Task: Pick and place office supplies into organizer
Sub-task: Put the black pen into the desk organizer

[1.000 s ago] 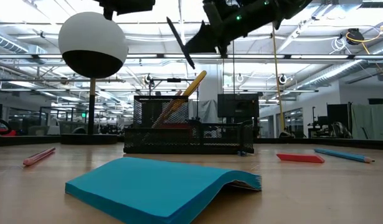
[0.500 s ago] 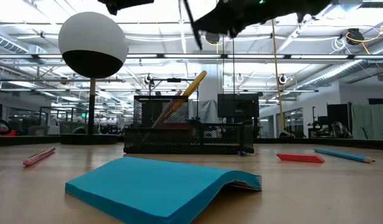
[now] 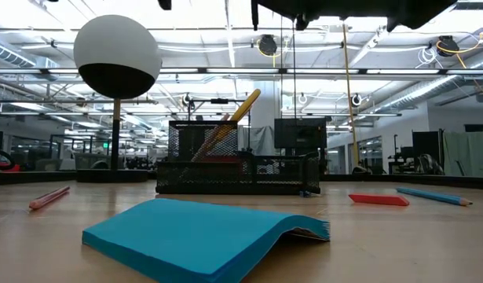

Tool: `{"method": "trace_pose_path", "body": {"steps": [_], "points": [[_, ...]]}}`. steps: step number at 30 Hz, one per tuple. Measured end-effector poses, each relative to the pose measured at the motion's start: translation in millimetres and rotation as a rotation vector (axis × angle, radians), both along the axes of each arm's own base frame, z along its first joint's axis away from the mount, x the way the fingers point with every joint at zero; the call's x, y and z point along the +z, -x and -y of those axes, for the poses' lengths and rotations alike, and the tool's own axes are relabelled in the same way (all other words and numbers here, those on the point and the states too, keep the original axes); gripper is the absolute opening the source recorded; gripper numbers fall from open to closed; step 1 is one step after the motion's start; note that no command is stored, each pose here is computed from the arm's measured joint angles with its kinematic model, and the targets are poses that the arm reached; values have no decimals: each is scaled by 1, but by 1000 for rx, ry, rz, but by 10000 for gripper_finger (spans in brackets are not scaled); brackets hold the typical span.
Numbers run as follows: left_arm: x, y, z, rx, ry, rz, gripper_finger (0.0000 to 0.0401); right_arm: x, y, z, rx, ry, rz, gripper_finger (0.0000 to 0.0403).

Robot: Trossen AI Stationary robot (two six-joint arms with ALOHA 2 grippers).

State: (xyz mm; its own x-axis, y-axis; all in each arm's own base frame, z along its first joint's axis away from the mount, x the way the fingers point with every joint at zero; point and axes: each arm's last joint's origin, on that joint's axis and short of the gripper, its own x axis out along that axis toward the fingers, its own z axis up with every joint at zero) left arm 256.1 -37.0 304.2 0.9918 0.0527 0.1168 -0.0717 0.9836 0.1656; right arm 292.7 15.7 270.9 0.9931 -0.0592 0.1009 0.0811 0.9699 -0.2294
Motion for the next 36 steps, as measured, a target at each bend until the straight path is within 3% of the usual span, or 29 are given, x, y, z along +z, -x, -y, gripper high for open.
{"method": "trace_pose_path", "body": {"steps": [6, 12, 36], "points": [[-2, -7, -2, -4, 9, 39, 120, 0, 0, -1, 51, -2, 6, 15], [-6, -15, -4, -86, 20, 61, 120, -5, -5, -2, 53, -14, 15, 15], [-14, -25, -7, -96, 39, 87, 120, -17, -22, -1, 72, -14, 37, 15]]}}
